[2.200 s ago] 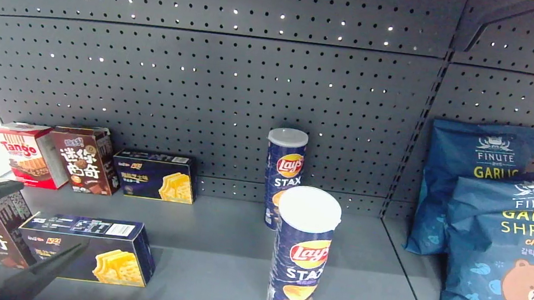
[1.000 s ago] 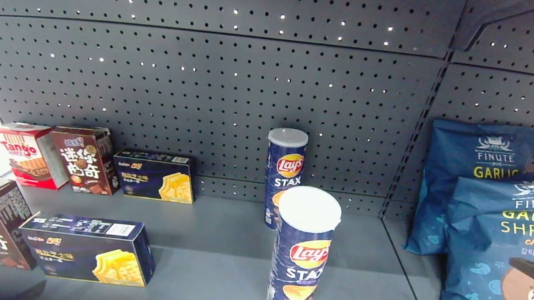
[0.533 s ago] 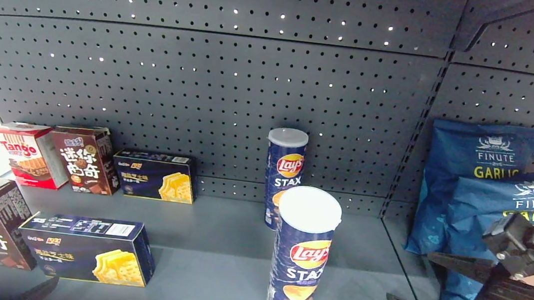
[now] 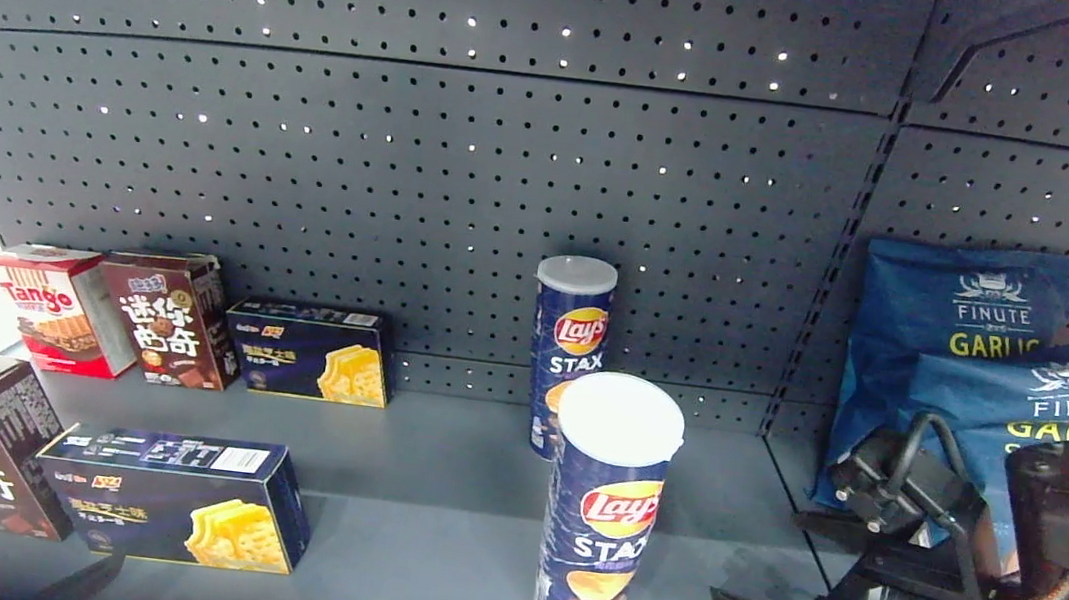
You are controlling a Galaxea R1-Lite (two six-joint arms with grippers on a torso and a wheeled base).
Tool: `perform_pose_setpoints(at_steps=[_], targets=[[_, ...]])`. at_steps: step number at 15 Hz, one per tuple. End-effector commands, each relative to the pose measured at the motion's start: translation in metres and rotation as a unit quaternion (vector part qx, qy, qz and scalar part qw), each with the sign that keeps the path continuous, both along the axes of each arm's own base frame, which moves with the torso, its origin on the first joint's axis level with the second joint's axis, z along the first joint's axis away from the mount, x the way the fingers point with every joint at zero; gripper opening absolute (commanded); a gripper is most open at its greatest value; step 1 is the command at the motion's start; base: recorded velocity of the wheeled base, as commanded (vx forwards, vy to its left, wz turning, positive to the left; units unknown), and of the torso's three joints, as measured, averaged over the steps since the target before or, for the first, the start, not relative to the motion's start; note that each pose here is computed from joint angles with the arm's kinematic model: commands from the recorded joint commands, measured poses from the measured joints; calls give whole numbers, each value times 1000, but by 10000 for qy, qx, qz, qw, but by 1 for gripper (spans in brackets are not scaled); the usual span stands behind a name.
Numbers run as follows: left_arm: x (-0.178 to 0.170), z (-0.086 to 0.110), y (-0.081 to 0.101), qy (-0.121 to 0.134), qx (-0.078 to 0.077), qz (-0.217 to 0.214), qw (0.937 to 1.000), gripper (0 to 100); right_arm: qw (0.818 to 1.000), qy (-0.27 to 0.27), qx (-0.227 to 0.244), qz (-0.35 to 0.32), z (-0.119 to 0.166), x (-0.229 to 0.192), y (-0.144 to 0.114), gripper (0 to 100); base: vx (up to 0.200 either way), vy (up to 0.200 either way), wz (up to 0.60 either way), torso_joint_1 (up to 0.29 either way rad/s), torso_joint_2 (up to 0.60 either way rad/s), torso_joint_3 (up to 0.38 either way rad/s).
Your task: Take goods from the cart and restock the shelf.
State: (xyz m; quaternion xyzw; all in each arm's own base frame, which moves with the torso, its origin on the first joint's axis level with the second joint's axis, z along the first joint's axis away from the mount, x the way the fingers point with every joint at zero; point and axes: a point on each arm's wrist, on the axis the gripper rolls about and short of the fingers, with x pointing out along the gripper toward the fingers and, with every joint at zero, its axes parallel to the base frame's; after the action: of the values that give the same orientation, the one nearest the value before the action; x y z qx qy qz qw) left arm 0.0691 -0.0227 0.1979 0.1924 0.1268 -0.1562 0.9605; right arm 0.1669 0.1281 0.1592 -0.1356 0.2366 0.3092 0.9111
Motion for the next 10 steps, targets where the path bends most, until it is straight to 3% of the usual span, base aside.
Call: perform_pose_setpoints(at_steps=[1, 4, 10], targets=[[2, 2, 0, 5, -8, 20, 10000, 100, 9998, 113, -131, 21, -7, 7, 9, 100, 0, 0, 0, 0, 0, 0], [2, 4, 0, 30, -221, 101, 9997, 100, 9995, 138, -184, 234, -8, 9, 25, 100, 0, 0, 0, 0, 0, 0], [2, 4, -1, 73, -347, 136, 9993, 100, 9992, 109, -181, 327, -11, 20, 43, 100, 0, 0, 0, 0, 0, 0]])
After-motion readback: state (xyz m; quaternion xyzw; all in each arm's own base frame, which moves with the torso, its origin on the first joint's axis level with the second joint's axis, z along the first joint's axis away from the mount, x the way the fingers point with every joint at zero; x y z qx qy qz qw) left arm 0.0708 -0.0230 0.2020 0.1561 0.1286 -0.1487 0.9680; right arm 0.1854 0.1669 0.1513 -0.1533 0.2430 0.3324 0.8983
